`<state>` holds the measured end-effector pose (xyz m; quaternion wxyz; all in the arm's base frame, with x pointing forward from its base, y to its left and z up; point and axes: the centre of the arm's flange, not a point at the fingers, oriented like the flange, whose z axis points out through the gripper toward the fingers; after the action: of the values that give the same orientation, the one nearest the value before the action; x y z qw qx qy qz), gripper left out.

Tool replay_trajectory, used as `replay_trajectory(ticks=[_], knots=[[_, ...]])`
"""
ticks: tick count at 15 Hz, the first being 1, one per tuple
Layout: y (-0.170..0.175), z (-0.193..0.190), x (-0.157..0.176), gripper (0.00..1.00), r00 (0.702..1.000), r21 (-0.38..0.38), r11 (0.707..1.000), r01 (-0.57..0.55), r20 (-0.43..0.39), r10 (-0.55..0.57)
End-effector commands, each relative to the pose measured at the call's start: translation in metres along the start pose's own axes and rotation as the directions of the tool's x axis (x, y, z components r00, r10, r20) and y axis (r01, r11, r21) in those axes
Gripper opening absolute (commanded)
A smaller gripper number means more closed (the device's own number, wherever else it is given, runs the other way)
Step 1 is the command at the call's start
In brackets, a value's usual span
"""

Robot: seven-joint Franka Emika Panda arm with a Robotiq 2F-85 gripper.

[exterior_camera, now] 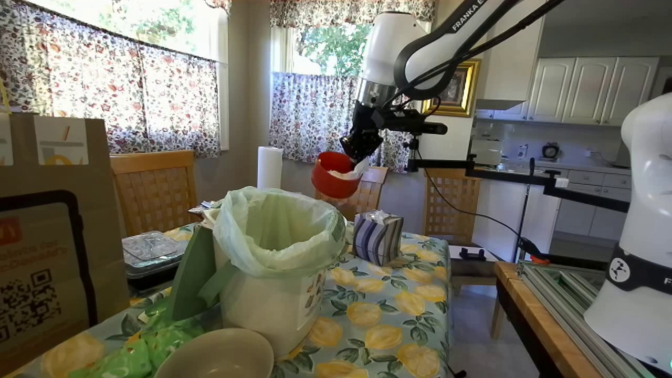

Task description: Pick up the red bowl and pour it's contents in the bin

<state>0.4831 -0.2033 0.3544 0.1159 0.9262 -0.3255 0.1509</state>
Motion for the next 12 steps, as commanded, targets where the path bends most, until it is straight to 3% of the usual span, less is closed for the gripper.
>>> replay_trajectory(ticks=[1,6,12], knots=[[-0.019,-0.031,-0.004,0.01,0.997,-0.072,0.995,0.068,-0.036,-0.071],[-0.048,-0.057,-0.002,0.01,0.979,-0.264,0.954,0.141,-0.107,-0.174],[-0.092,-0.068,-0.003,0.01,0.95,-0.403,0.895,0.19,-0.155,-0.272]])
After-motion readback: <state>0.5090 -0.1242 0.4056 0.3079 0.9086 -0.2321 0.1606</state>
